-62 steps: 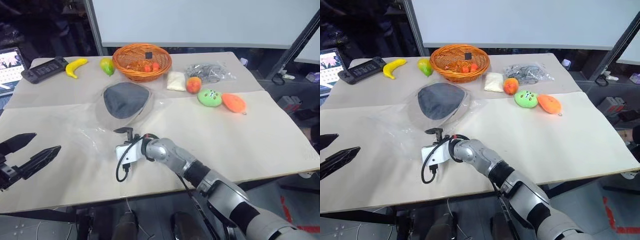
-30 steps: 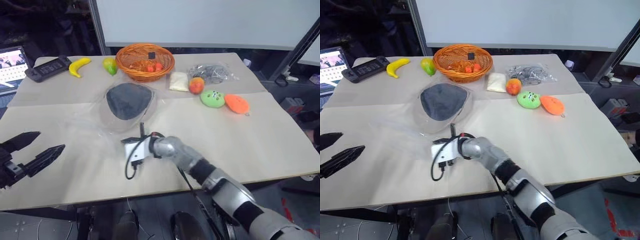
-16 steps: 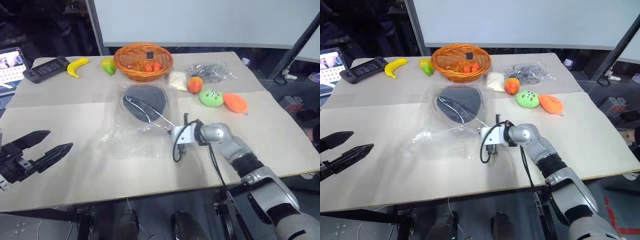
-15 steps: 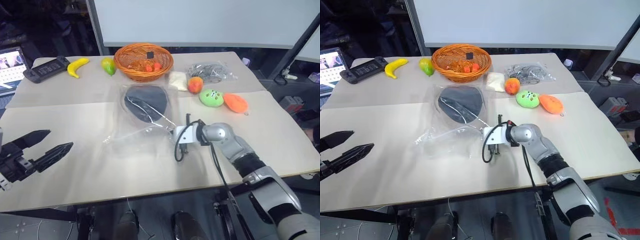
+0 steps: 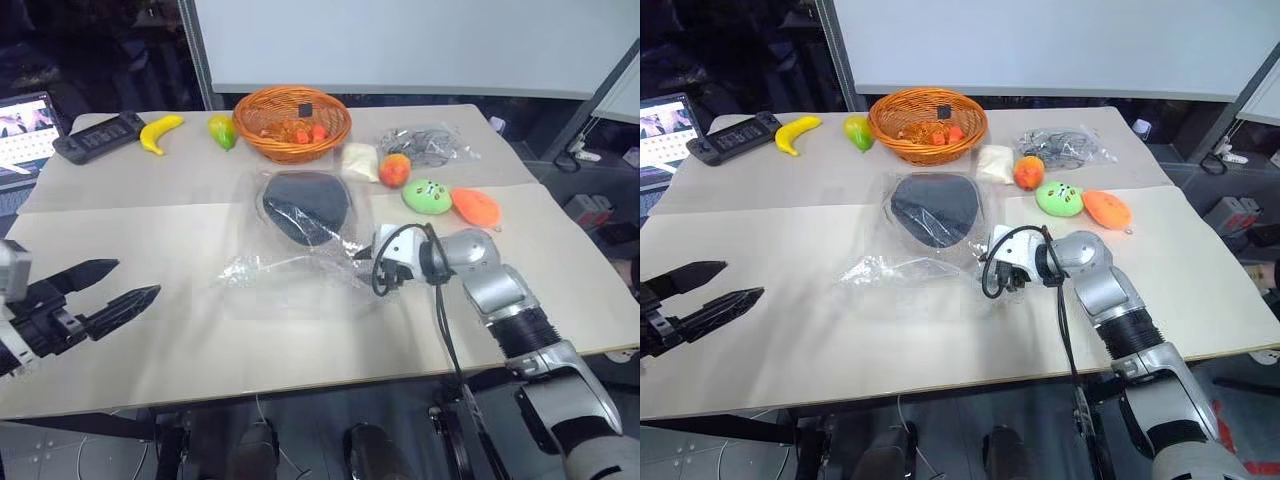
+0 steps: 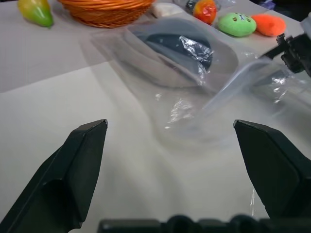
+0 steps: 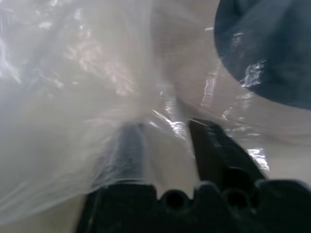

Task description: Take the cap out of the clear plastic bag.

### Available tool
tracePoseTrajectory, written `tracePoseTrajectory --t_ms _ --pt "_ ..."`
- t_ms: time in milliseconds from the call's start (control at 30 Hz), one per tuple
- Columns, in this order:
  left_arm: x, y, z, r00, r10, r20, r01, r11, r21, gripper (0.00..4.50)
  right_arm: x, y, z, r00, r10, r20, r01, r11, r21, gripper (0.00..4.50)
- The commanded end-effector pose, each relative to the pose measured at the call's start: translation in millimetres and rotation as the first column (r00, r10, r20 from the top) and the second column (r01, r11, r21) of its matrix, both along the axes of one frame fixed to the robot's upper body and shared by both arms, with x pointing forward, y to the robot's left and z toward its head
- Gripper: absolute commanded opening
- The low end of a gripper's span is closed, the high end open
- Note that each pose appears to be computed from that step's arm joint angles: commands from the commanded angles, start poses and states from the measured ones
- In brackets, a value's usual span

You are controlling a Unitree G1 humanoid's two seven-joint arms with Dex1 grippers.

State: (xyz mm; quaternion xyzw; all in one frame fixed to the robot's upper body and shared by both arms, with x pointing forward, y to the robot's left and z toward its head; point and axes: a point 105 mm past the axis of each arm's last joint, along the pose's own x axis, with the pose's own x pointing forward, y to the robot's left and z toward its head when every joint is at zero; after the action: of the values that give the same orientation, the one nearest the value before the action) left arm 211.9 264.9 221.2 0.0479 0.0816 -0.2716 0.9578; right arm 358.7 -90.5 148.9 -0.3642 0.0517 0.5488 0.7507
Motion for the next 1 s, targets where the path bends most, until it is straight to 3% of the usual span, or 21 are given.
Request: tracePoseTrajectory --t_ms 33,100,267,400,467,700,833,933,1000 --pt "9.2 -17.7 5.0 0.996 -0.076 0.036 0.075 0.997 0.030 4.50 -6.7 -12.3 25.0 1.000 -0.013 0.014 0.013 1.000 0.004 3.47" --pt "18.4 -30.8 6.5 0.992 -0.116 0.058 0.114 0.993 0.030 4.50 -9.1 -23.1 21.2 1.000 -0.030 -0.005 0.030 0.999 -0.039 4.16" --pt "41.4 -79.2 4.9 0.961 -0.261 0.089 0.258 0.965 0.046 4.50 -12.3 -60.2 17.4 0.992 -0.117 -0.036 0.113 0.987 -0.115 4.16" --pt "49.3 -95.3 -0.4 0.944 -0.321 0.073 0.316 0.946 0.066 4.50 -30.7 -67.4 32.4 0.988 -0.106 -0.117 0.097 0.992 -0.076 4.16" --pt "51.6 -99.5 -1.9 0.939 -0.338 0.068 0.333 0.940 0.071 4.50 -51.5 -58.2 40.8 0.987 -0.024 -0.162 0.014 0.998 -0.063 4.16" --pt "51.8 -105.9 -4.2 0.926 -0.374 0.050 0.371 0.926 0.066 4.50 -101.6 26.4 91.8 0.948 0.252 -0.195 -0.193 0.941 0.278 4.16" --pt "50.6 -106.0 -4.6 0.924 -0.380 0.044 0.376 0.924 0.065 4.50 -77.3 40.7 82.8 0.983 0.081 -0.162 -0.037 0.966 0.257 4.16" --pt "44.9 -104.3 -3.8 0.924 -0.380 0.039 0.378 0.924 0.057 4.50 -43.5 44.1 51.6 0.989 -0.142 -0.038 0.146 0.980 0.133 4.16" --pt "39.0 -103.7 -4.1 0.922 -0.387 0.028 0.386 0.921 0.045 4.50 -38.8 41.6 35.4 0.985 -0.167 0.037 0.166 0.985 0.046 4.16"
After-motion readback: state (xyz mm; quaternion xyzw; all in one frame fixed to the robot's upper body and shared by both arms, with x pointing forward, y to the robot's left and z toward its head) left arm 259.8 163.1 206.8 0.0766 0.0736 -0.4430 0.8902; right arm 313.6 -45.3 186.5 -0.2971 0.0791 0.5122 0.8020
